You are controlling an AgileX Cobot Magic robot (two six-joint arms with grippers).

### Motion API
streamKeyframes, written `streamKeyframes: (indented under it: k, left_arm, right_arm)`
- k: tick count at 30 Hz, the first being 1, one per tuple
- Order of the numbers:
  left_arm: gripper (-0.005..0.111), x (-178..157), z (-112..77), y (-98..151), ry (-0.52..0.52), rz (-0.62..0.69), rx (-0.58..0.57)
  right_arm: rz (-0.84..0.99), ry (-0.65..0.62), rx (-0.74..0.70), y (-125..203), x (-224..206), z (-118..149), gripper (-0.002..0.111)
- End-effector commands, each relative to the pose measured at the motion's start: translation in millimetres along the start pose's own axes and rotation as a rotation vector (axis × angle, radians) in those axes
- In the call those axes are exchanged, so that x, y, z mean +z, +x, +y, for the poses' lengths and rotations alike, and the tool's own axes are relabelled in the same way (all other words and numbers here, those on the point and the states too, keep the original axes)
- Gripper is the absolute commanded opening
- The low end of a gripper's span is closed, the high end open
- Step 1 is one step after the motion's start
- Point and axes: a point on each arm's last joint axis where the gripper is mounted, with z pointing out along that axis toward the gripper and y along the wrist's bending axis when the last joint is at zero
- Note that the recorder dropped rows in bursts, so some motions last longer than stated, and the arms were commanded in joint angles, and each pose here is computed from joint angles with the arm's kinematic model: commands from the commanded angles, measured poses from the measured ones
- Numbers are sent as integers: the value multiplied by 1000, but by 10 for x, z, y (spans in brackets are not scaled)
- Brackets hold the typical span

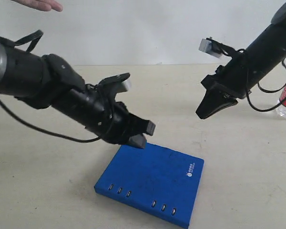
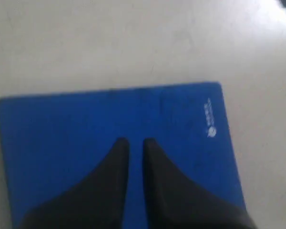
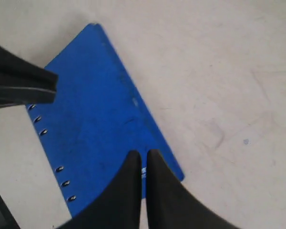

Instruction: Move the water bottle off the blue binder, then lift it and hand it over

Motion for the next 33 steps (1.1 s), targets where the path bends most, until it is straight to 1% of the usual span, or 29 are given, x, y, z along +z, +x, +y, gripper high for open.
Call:
streamKeyframes:
  k: [1,2,4,6,8,11,13,14,17,19,20,22,24,25,26,27,28,29,33]
  left_arm:
    - [10,-427,-48,114,-106,-154,33]
    - [10,-570,-88,119,-120,-203,44]
    - [10,-831,-164,198,-129,-273,58]
    - [10,-978,-196,358,-120,-289,28]
    - [10,-1034,-183,553,-109,-278,-58]
    - [10,-1003,-100,827,-111,-249,-203]
    - [10,-942,-51,951,-103,-228,-308]
    - [10,-915,-34,991,-97,-222,-358]
    - [10,-821,-5,1028,-76,-196,-454]
    - [11,-749,20,1029,-68,-187,-515]
    - [14,-702,37,1028,-63,-183,-540]
    - [26,-605,51,1038,-36,-158,-564]
    - [43,-475,46,1065,25,-108,-622]
    - [55,-410,33,1071,73,-89,-662]
    - [62,-349,27,1090,107,-61,-668]
    - [69,-302,24,1115,126,-32,-649]
    - [75,-247,29,1114,139,-8,-654]
    - [76,-218,30,1116,148,5,-656]
    - [76,-175,38,1119,155,22,-662]
  right_arm:
    - [-105,85,-184,105,-563,522,0]
    - [-118,108,-209,124,-651,596,0]
    - [-182,175,-278,209,-954,882,1]
    - [-228,200,-293,311,-1114,1078,7]
    - [-246,211,-311,426,-1180,1206,18]
    - [-223,197,-292,605,-1105,1240,44]
    - [-195,186,-254,696,-959,1157,56]
    - [-201,197,-227,714,-872,1079,60]
    - [-256,244,-128,721,-602,808,61]
    - [-274,224,-69,698,-455,683,61]
    - [-276,201,-49,676,-384,631,61]
    - [-288,149,-4,616,-254,534,61]
    - [-291,97,40,574,-125,444,61]
    - [-281,65,68,561,-33,382,61]
    - [-269,43,85,559,28,343,61]
    - [-252,18,98,563,90,310,61]
    - [-233,-9,111,570,160,272,61]
    - [-217,-29,116,576,225,232,61]
    - [-181,-70,105,514,366,102,61]
